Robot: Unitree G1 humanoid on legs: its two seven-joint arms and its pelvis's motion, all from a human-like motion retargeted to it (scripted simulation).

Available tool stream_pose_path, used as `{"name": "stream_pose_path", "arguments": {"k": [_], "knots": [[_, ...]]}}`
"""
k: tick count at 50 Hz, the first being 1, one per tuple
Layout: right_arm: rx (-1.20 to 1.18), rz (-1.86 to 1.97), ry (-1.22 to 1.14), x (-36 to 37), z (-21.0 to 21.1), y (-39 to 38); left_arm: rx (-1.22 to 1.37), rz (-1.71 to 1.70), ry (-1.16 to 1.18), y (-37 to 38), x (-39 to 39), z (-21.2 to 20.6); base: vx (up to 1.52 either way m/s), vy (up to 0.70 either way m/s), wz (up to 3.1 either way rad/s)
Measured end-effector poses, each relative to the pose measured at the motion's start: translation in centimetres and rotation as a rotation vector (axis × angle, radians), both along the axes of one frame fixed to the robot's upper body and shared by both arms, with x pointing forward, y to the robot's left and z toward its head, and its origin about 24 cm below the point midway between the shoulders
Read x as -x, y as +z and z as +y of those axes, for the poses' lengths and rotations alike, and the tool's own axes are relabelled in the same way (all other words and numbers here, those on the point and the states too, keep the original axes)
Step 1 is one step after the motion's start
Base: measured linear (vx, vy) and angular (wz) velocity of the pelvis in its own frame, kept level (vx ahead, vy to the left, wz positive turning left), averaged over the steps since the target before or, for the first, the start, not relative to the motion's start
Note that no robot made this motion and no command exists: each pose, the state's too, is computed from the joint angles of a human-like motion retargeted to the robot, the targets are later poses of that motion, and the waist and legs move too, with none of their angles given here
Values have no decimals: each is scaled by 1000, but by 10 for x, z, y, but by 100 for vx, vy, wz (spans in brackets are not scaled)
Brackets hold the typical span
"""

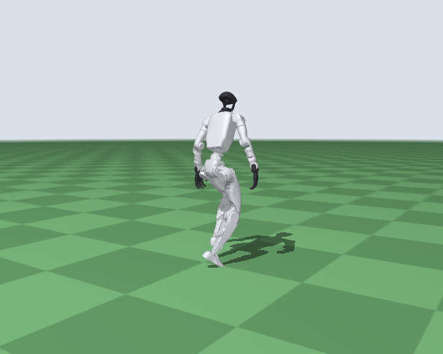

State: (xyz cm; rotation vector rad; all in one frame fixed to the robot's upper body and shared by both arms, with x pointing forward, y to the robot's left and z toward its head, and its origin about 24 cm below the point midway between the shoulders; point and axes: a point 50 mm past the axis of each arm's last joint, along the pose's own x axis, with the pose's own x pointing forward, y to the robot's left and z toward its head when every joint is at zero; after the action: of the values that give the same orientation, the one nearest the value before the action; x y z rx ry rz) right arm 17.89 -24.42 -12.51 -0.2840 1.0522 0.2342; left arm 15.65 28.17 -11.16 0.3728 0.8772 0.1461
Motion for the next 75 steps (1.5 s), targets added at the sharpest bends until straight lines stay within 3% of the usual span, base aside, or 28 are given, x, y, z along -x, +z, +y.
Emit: {"name": "stream_pose_path", "arguments": {"k": [22,45,75], "knots": [[36,5,-117,17,-26,0,-13,133,106,-10,48,19,10,2,1],[104,143,-390,95,-53,-17,-5,53,118,-2,26,20,12,1,40],[133,84,-92,58,-66,3,188,310,53,-33,74,1,22,-5,49]]}}
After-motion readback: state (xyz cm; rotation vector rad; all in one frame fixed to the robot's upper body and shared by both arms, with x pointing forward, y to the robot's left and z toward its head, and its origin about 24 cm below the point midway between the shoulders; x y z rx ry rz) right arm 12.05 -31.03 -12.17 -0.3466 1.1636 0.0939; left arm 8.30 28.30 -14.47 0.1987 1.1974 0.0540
